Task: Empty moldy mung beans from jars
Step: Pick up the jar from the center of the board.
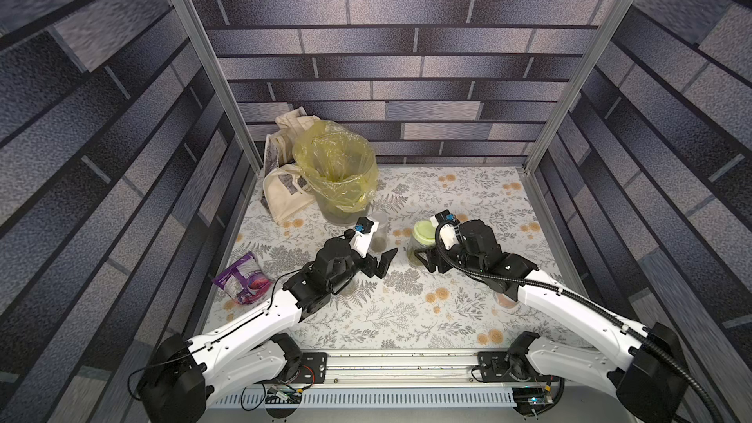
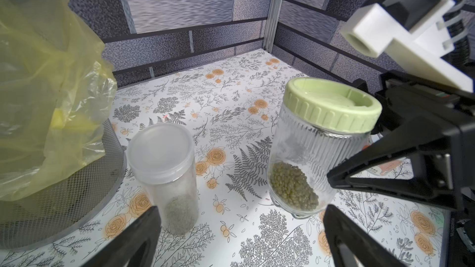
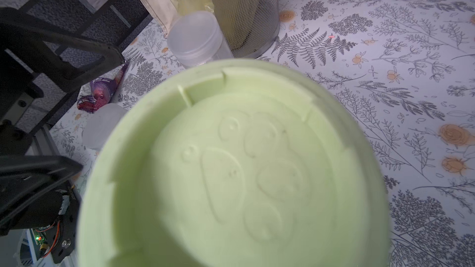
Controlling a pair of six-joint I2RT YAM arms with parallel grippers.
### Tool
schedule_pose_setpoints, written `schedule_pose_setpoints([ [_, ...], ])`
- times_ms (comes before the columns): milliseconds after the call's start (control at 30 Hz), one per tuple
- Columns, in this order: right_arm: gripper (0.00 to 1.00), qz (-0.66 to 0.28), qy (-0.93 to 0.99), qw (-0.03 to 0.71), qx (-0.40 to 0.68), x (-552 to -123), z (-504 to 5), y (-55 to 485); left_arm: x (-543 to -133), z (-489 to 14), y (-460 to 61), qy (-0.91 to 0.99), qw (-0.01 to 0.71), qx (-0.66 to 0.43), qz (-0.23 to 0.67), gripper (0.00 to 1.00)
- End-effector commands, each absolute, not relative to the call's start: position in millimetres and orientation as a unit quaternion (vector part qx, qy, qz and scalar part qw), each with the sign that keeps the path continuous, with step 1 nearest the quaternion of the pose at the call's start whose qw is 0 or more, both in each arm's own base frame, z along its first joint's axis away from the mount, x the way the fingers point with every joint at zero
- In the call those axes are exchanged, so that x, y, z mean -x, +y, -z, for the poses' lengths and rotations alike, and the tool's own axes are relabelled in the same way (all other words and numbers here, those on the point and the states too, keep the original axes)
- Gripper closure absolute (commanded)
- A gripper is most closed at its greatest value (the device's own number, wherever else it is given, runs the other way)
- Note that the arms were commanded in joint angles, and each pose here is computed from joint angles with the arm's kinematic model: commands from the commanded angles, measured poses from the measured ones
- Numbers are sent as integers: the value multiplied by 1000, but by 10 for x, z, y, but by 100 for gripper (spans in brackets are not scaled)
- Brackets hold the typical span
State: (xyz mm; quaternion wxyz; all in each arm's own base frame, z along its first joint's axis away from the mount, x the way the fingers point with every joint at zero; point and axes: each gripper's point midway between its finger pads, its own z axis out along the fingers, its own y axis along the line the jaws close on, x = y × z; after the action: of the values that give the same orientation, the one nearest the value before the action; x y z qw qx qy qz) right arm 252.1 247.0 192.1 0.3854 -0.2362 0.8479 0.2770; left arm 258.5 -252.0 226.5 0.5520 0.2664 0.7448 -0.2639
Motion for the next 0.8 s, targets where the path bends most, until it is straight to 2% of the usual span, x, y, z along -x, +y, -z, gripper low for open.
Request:
schedule_pose_setpoints([
  [0, 41, -305, 821, 432, 218, -2612, -2428, 2488, -2546, -2449, -2522, 711, 590, -268, 273, 0],
  [167, 44, -332, 812, 436, 201, -2676, -2628, 2498, -2516, -2767, -2498, 666, 637, -265, 285, 0],
  [767, 47, -385, 763, 479, 201, -2646, -2996, 2532, -2443, -2475, -2812, 671, 586, -322, 319, 0],
])
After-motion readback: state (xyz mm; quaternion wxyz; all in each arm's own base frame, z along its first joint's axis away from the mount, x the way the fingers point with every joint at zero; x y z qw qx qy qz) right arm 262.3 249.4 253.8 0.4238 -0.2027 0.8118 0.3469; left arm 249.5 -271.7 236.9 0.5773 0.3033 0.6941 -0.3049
